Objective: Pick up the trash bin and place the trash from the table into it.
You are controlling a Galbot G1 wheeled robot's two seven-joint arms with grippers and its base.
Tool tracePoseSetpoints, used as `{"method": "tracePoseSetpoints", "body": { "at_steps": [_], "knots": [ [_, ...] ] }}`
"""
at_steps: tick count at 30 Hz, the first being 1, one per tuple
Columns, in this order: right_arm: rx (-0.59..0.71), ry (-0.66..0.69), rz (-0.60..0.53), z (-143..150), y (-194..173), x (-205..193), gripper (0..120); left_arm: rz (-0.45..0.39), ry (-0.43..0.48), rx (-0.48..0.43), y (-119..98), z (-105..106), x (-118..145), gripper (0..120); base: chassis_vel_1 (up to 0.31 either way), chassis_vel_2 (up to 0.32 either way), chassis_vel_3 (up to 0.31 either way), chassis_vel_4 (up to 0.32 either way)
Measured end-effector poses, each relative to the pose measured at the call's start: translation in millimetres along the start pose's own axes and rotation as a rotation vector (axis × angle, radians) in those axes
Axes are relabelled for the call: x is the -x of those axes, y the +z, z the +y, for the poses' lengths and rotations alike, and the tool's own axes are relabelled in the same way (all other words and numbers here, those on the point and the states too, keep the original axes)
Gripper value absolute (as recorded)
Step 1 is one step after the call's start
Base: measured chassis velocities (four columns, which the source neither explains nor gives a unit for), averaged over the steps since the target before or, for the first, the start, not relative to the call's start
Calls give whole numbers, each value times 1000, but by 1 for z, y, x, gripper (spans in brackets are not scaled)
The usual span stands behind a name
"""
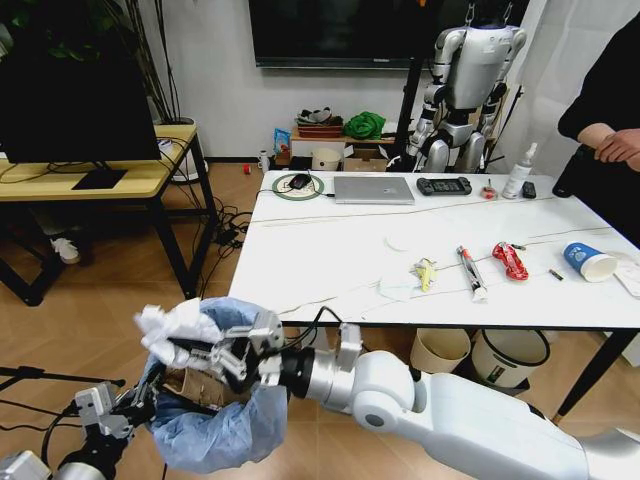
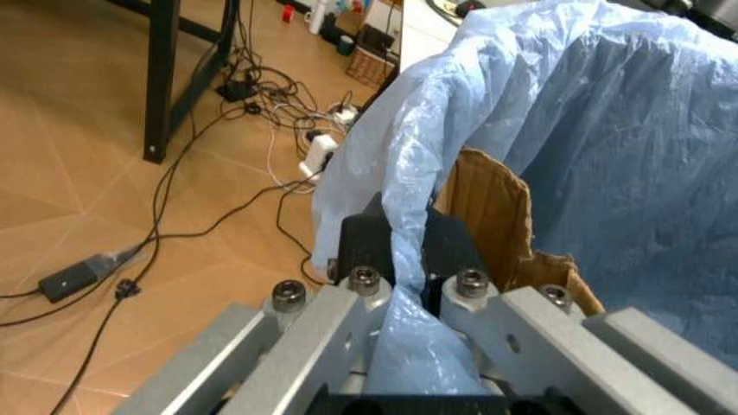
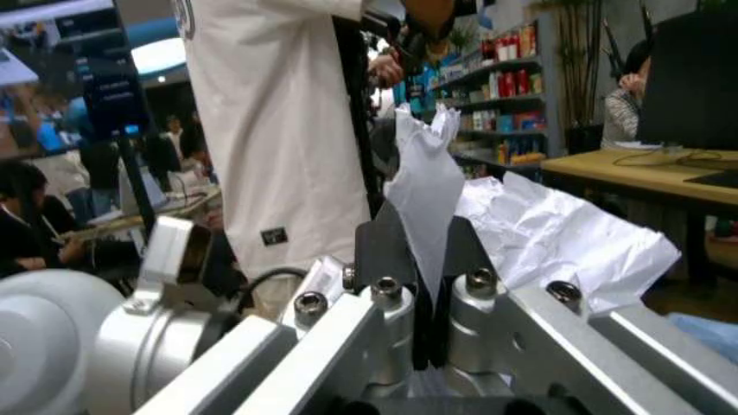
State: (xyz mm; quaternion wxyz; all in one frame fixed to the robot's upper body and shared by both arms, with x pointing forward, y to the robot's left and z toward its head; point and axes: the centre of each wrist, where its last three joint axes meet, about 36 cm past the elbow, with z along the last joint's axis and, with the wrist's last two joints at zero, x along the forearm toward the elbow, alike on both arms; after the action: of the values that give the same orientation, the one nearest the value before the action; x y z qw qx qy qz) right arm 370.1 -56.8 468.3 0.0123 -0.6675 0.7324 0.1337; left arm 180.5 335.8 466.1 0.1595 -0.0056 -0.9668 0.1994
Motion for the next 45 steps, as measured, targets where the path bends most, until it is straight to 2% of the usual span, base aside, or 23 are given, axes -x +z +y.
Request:
{"method": "tracePoseSetpoints", "body": {
  "at_steps": [3, 11, 14, 16, 17, 18, 19, 20, 21, 23, 27, 28, 30, 32, 34, 37, 39, 45],
  "knots": [
    [-30, 15, 21, -5, 4, -4, 1, -2, 2, -2, 0, -2, 0, 0, 0, 0, 0, 0],
    [-94, 39, 34, -8, -1, -17, 30, 3, 1, -1, 1, -3, 0, 0, 0, 0, 0, 0],
    [-107, 45, 34, -8, -4, -20, 36, 2, 2, 0, 1, -3, 0, 0, 0, 0, 0, 0],
    [-124, 68, 17, -11, -11, -22, 48, 2, 4, -2, 1, -4, 0, 0, 0, 0, 0, 0],
    [-129, 77, 12, -13, -13, -23, 50, 2, 4, -2, 1, -4, 0, 0, 0, 0, 0, 0],
    [-147, 110, -3, -20, -22, -24, 57, 4, 4, -2, 2, -4, 0, 0, 0, 0, 0, 0],
    [-163, 136, -8, -27, -28, -26, 58, 4, 5, -1, 2, -4, 0, 0, 0, 0, 0, 0],
    [-213, 211, -19, -48, -41, -35, 65, 5, 8, -2, 2, -5, 1, 0, 0, 0, 0, 0],
    [-213, 211, -19, -48, -41, -35, 65, 5, 8, -2, 2, -5, 1, 0, 0, 0, 0, 0],
    [-249, 308, -23, -70, -53, -49, 71, 5, 16, 1, 2, -5, 3, 0, 0, 0, 0, 0],
    [-330, 547, 7, -108, -65, -98, 88, 19, 44, 28, -1, -2, 10, 0, 0, 0, 0, 0],
    [-330, 547, 7, -108, -65, -98, 88, 19, 44, 28, -1, -2, 10, 0, 0, 0, 0, 0],
    [-371, 658, 42, -120, -60, -128, 98, 31, 64, 46, -5, 2, 15, 0, 0, 0, 0, 0],
    [-390, 767, 92, -129, -46, -160, 100, 42, 84, 67, -10, 6, 21, 0, 0, 0, 0, 0],
    [-388, 799, 113, -131, -40, -170, 100, 46, 91, 72, -12, 7, 23, 0, 0, 0, 0, 0],
    [-385, 934, 247, -132, -6, -216, 100, 66, 120, 98, -18, 15, 33, 0, 0, 0, 0, 0],
    [-362, 982, 304, -129, 7, -232, 100, 72, 133, 106, -21, 19, 40, 0, 0, 0, 0, 0],
    [-310, 1050, 383, -125, 30, -250, 100, 79, 166, 113, -33, 24, 57, 0, 0, 0, 0, 0]
  ]
}}
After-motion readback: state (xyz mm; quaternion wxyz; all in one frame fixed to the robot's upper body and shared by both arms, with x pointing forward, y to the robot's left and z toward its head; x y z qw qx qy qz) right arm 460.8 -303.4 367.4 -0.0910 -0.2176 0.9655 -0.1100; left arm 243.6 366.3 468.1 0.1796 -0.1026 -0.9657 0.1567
